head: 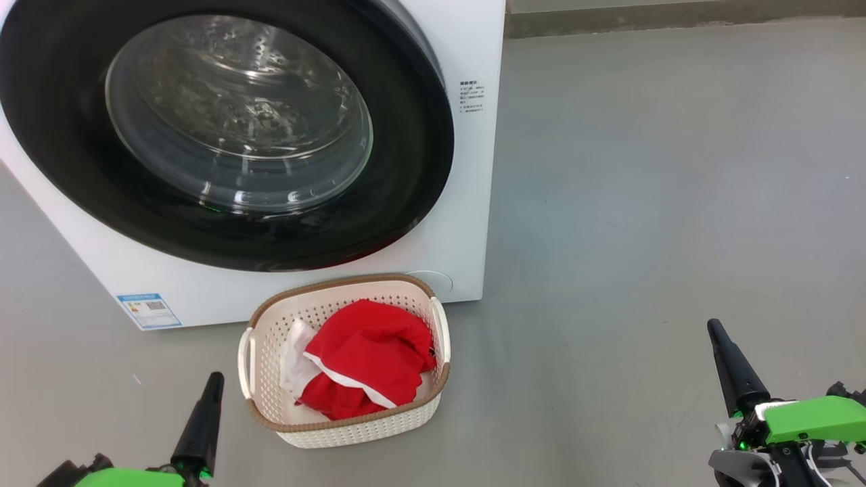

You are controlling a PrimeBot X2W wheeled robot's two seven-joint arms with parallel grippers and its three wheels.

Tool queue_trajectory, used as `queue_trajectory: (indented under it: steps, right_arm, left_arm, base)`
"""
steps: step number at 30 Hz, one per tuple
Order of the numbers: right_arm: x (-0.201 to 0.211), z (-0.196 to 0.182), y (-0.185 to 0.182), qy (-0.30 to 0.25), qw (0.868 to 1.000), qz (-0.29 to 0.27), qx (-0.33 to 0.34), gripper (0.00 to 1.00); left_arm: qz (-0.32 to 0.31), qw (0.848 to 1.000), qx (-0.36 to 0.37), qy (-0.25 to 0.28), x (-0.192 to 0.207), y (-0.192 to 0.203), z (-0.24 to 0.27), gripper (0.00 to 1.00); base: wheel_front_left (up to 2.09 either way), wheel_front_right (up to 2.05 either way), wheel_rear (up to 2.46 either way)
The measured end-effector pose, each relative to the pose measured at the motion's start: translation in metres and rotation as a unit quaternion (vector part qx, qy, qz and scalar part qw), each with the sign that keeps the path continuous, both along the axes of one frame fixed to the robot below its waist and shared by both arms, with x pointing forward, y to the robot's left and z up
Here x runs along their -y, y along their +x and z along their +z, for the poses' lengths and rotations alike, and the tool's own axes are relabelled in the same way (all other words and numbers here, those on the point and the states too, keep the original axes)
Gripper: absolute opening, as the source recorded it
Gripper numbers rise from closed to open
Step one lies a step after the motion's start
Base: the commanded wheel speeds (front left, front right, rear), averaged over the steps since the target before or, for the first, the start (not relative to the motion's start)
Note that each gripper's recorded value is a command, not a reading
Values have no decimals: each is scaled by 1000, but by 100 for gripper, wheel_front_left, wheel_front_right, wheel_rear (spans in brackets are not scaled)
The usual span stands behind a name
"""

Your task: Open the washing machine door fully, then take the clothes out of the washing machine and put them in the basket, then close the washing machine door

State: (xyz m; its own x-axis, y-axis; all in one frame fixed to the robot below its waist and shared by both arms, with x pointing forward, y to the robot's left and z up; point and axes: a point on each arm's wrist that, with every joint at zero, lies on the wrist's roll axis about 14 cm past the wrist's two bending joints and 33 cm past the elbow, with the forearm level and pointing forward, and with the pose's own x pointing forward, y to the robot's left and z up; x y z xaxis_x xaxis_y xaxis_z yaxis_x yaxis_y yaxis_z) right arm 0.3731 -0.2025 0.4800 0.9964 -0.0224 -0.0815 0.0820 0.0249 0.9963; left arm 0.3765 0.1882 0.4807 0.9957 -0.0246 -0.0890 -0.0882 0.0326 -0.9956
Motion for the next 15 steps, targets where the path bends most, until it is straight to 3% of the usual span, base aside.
queue_trajectory:
  steps: [15]
  right_arm:
    - [1,4,4,18,1000,-1,7,0]
  left_arm:
    - [-1,1000,7,-16,0,1,3,0]
  base:
    - [0,0,0]
